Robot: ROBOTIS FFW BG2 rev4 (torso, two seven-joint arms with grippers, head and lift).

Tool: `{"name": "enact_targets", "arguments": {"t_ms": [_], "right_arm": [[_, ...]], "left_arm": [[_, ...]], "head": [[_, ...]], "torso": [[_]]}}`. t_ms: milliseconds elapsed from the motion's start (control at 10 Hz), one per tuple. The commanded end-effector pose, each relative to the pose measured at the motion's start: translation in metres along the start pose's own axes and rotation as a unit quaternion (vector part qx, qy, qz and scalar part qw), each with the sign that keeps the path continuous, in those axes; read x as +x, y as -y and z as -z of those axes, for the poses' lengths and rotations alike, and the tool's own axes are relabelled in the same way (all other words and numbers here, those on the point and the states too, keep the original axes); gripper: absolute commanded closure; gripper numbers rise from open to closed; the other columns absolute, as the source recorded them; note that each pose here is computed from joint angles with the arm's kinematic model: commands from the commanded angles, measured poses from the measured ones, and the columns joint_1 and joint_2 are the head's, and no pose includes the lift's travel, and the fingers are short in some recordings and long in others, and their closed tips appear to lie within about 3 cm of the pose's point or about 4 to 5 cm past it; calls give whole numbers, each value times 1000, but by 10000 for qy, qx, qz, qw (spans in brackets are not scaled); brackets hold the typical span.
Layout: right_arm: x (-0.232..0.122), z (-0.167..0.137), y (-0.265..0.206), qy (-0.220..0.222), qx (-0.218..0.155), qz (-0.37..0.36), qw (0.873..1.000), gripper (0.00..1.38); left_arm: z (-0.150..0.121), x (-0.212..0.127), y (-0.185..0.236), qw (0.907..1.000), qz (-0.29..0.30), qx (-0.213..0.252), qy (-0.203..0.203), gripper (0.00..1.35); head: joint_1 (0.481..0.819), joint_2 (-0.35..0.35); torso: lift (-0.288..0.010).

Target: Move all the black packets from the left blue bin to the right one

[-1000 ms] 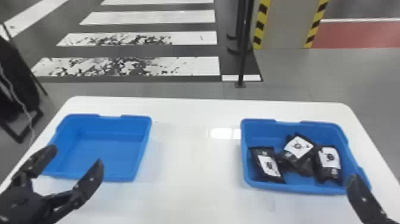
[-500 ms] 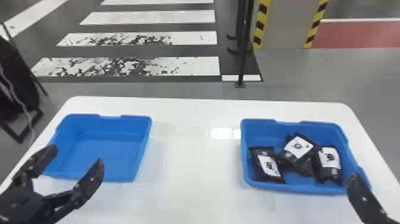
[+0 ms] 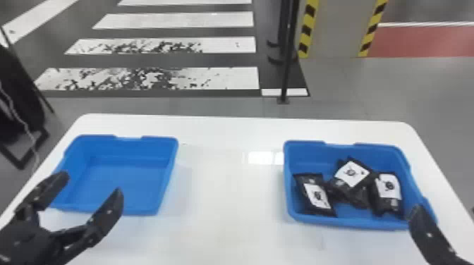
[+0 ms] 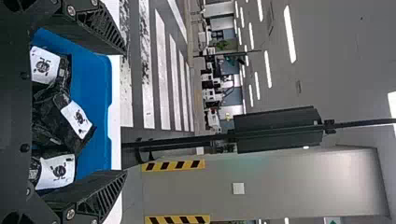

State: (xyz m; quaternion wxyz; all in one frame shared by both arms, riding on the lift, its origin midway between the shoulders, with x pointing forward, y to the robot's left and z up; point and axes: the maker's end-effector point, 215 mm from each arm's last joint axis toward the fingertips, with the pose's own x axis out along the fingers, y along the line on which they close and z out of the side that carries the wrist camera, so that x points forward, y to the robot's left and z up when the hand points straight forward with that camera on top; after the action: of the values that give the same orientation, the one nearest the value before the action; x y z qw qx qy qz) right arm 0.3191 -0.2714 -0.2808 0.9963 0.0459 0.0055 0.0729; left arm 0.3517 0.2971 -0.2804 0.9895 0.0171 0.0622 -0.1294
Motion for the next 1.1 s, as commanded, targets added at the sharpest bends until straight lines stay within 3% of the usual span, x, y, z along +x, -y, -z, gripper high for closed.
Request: {"name": "enact_targets", "arguments": {"t_ms": [0, 1000], "right_arm": [[0, 0, 0, 2, 9, 0, 10000, 121], [-1, 4, 0, -50, 44, 7, 10000, 107]], "left_arm": [[-1, -1, -1, 10000, -22, 20, 18, 136], [2, -2, -4, 10000, -45, -16, -26, 107]], "head": [[695, 45], [695, 53]], "torso": [[-145], [-145]]}}
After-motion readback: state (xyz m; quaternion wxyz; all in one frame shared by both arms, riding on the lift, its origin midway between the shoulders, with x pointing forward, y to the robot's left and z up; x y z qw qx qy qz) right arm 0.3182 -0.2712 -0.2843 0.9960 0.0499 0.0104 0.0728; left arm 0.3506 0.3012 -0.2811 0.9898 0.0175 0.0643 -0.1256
